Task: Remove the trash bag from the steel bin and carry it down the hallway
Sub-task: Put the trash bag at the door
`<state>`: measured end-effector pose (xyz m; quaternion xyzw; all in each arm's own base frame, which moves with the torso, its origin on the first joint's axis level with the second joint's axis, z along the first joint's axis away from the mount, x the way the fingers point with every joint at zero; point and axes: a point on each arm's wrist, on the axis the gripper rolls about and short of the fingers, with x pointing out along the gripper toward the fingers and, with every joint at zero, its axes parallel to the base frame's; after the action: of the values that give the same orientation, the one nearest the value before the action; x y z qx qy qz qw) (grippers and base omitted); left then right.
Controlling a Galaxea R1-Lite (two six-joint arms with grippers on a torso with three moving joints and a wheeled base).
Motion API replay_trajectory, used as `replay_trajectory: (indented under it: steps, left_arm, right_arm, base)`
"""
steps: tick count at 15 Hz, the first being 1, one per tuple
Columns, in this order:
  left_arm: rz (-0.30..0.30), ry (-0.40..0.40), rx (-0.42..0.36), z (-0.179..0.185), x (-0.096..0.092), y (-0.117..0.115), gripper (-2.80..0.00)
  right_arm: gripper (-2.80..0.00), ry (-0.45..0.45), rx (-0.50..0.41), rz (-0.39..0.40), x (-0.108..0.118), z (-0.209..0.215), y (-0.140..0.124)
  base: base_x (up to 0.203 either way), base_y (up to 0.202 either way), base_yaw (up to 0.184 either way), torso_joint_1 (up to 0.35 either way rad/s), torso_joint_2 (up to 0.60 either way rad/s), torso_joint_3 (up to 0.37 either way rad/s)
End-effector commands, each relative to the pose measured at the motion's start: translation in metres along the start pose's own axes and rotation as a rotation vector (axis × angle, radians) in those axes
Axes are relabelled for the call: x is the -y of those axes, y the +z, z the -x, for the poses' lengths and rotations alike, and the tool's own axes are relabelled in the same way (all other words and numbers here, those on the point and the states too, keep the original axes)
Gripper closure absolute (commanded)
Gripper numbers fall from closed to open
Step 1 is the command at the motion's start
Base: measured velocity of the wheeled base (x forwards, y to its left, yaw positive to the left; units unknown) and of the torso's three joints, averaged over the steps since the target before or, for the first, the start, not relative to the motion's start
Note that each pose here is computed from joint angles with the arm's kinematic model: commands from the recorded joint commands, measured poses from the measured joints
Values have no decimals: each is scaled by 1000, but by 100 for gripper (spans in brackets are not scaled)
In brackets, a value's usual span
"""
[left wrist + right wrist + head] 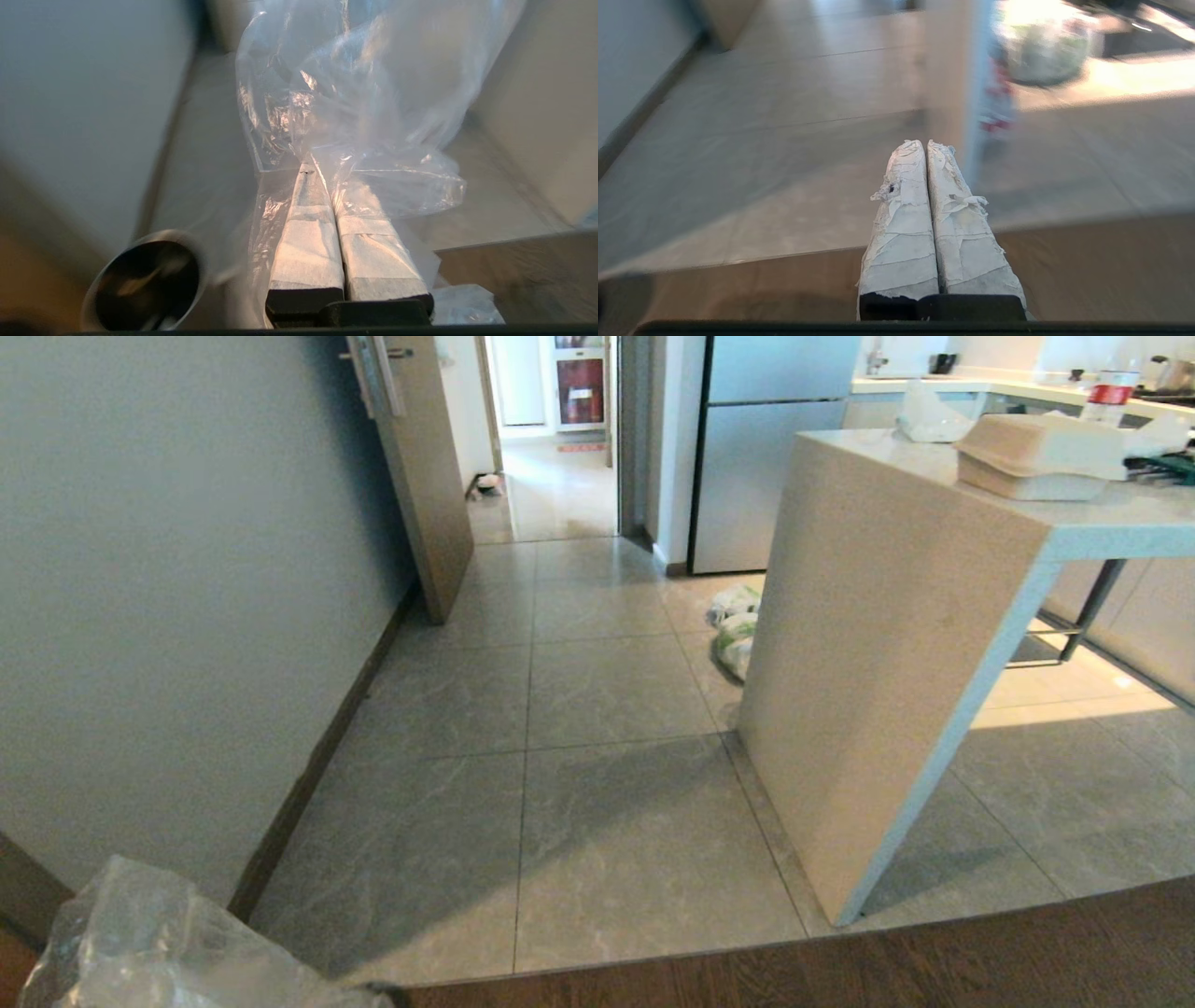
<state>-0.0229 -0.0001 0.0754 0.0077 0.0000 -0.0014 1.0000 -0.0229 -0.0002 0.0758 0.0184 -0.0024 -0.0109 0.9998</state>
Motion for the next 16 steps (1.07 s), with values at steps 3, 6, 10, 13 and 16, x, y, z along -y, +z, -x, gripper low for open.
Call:
replay_trajectory:
  steps: [3,6,10,13,16]
  left_arm:
    - [2,0,-3,0,0,0,0]
    - [3,1,-3,0,0,0,0]
    - [2,1,-3,0,0,0,0]
    - [2,1,-3,0,0,0,0]
    - [3,0,-2,0,0,0,0]
  right_arm:
    - [0,0,-3,9,0,0,-1]
    - [0,3,-5,12,0,0,-1]
    - [0,5,-5,15,0,0,-1]
    - [0,1,-4,14,0,0,-1]
    - [0,2,-3,11,0,0,-1]
  base:
    - [0,-10,192,21,-70,-61]
    - [1,-9,187,10,-12,-11]
    - [-1,0,27,2,1,-1]
    - [0,0,0,0,0,0]
    - [0,0,0,0,0,0]
